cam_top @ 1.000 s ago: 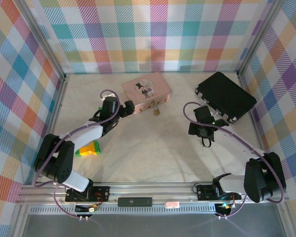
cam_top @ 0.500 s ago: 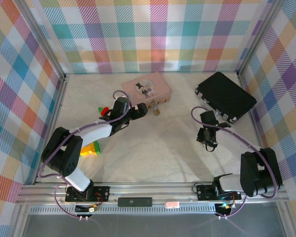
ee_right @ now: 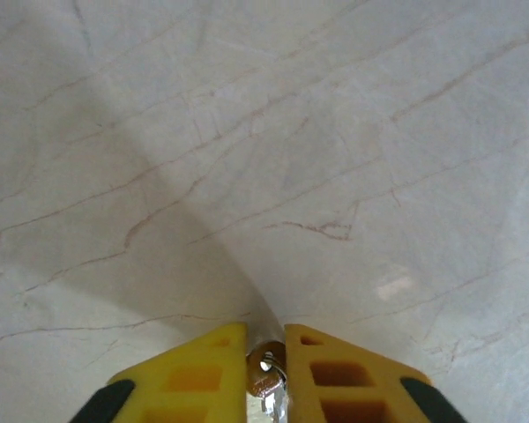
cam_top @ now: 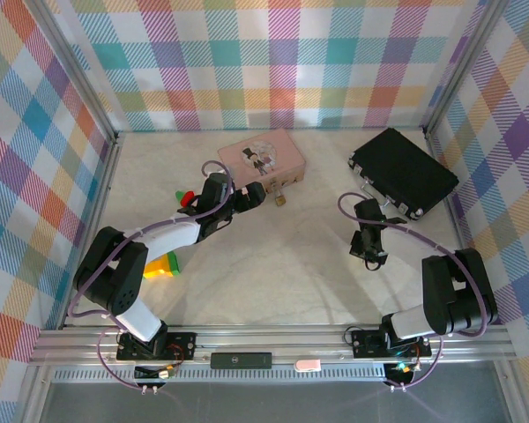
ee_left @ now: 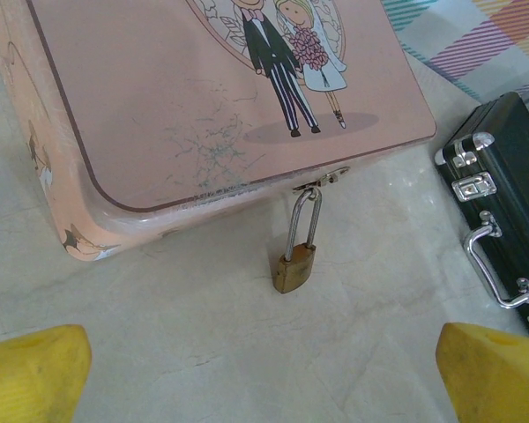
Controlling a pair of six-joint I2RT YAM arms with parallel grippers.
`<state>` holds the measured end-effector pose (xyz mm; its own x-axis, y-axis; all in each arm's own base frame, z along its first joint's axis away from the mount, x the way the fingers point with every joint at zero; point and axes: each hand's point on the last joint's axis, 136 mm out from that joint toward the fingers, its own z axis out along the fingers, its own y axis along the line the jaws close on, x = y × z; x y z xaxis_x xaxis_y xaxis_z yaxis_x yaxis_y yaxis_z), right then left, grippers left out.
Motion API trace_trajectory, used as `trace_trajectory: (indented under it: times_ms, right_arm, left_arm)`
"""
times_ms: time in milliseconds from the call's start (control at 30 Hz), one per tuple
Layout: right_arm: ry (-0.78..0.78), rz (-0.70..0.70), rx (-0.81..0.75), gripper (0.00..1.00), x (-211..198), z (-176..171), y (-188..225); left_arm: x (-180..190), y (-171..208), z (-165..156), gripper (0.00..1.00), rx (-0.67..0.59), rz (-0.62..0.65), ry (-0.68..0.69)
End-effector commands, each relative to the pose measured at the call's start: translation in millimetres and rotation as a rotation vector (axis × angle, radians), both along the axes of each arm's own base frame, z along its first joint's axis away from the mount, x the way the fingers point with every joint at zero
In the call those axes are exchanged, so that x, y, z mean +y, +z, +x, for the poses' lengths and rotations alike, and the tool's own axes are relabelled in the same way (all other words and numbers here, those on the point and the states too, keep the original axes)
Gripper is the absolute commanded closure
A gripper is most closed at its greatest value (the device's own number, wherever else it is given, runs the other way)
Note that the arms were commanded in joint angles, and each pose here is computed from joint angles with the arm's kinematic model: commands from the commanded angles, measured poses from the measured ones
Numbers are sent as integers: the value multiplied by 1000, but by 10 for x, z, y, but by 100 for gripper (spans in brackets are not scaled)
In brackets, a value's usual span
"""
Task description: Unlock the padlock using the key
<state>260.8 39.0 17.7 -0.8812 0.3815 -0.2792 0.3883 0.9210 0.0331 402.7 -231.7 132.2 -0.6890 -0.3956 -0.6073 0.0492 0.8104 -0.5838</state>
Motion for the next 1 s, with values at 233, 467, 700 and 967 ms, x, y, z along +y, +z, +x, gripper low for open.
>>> trace_trajectory:
  times_ms: [233,467,700,967]
  right_arm:
    - [-5,129,-58,100,202,61,294]
    - [22,371,-168,100,619,327,603]
    - [124,708,-315,100,1194,710,1005]
    - [301,953,-398,100,1600,853,1471]
  left_arm:
    - [-145,114,-149,0,-16,-84,-79]
    - [-411,348,-211,2,-19,-258,-150]
    - [-939,657,-315,22,-57,-533,-312]
    - [-1110,614,-498,32,-28,-578,-345]
